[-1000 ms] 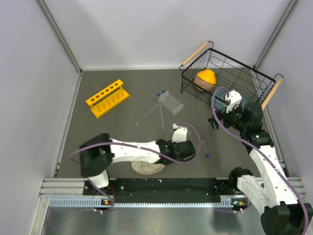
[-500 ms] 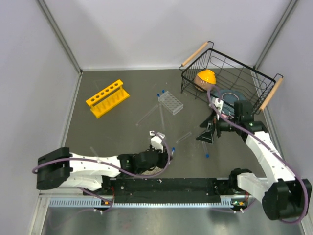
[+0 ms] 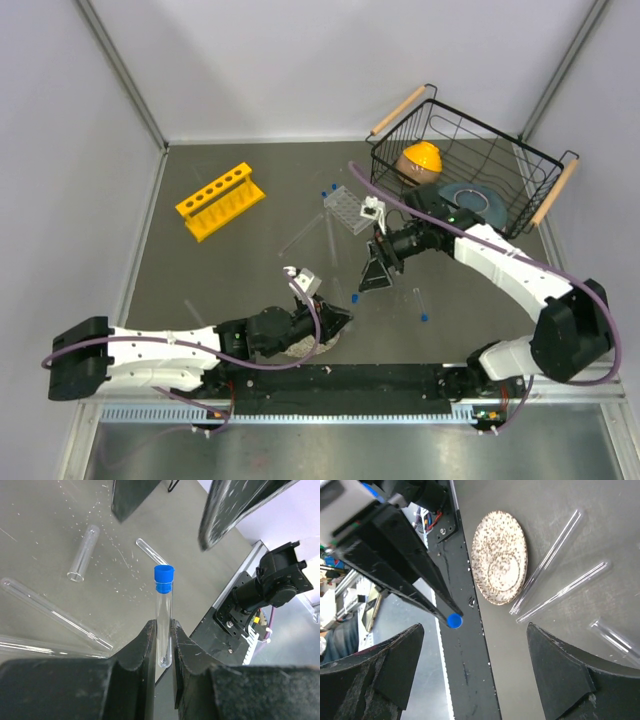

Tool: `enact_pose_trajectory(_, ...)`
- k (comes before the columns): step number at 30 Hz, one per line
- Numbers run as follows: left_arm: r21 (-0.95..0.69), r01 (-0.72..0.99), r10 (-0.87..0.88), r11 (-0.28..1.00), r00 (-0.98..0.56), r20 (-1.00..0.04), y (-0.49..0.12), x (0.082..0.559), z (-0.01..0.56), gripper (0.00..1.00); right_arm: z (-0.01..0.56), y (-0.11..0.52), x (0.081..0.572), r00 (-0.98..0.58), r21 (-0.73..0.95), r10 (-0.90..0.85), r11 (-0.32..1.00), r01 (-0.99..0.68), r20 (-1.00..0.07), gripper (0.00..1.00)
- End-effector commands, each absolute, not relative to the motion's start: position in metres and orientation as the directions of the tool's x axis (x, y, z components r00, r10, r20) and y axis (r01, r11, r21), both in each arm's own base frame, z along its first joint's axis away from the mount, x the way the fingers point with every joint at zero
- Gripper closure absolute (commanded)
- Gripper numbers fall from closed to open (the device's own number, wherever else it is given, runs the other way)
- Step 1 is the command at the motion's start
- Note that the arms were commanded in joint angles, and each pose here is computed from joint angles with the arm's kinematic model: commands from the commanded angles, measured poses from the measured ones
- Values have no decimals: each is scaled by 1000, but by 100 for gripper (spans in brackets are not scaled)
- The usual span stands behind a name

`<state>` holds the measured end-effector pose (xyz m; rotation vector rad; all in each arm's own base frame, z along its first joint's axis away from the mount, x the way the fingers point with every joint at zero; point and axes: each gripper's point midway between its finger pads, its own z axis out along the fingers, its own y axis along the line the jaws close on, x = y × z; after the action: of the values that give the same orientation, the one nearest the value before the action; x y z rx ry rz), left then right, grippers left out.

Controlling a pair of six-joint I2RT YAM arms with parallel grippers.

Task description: Organize the chemistry lab equipment

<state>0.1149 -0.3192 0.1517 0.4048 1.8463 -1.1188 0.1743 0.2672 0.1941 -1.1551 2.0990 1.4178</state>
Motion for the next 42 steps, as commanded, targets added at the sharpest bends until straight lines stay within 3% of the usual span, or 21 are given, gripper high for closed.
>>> enact_pose_trajectory(1,-551,669,-242,498,-503,-830,-317,117,172,96,193,282,166,-600,595,-474,182,-783,-645,17)
enact_pose_trajectory(6,-548,665,-243,508,-500,-831,-319,119,174,96,182,292,158,-586,589,-520,183,-787,-621,25)
enact_pose_trajectory(12,-549,642,-253,534,-499,-829,-317,124,171,97,179,299,156,-586,599,-537,175,-781,-607,45)
enact_pose_trajectory(17,-554,627,-259,548,-503,-825,-315,126,168,96,178,305,152,-581,606,-551,161,-779,-599,55)
enact_pose_trajectory(24,-554,621,-260,554,-503,-824,-313,127,167,93,179,311,152,-574,613,-557,140,-777,-600,85)
enact_pose_trajectory(26,-556,621,-265,553,-502,-824,-312,127,167,83,181,313,155,-561,599,-555,135,-789,-614,87)
enact_pose_trajectory(27,-557,619,-268,554,-501,-823,-311,127,167,71,182,313,158,-556,588,-554,142,-797,-620,88)
enact_pose_trajectory(29,-569,612,-288,548,-501,-816,-307,127,169,56,184,314,165,-526,549,-555,143,-823,-645,89)
enact_pose_trajectory(30,-574,612,-296,545,-500,-814,-306,127,171,43,184,312,173,-514,520,-554,164,-838,-654,90)
enact_pose_trajectory(34,-579,605,-317,547,-490,-812,-291,127,179,26,199,307,209,-491,457,-513,201,-866,-704,91)
enact_pose_trajectory(38,-566,521,-353,639,-455,-818,-257,139,178,14,209,294,254,-462,370,-477,278,-886,-748,91)
enact_pose_trajectory(42,-545,413,-371,729,-431,-822,-215,149,164,3,219,277,327,-306,84,-528,402,-912,-792,90)
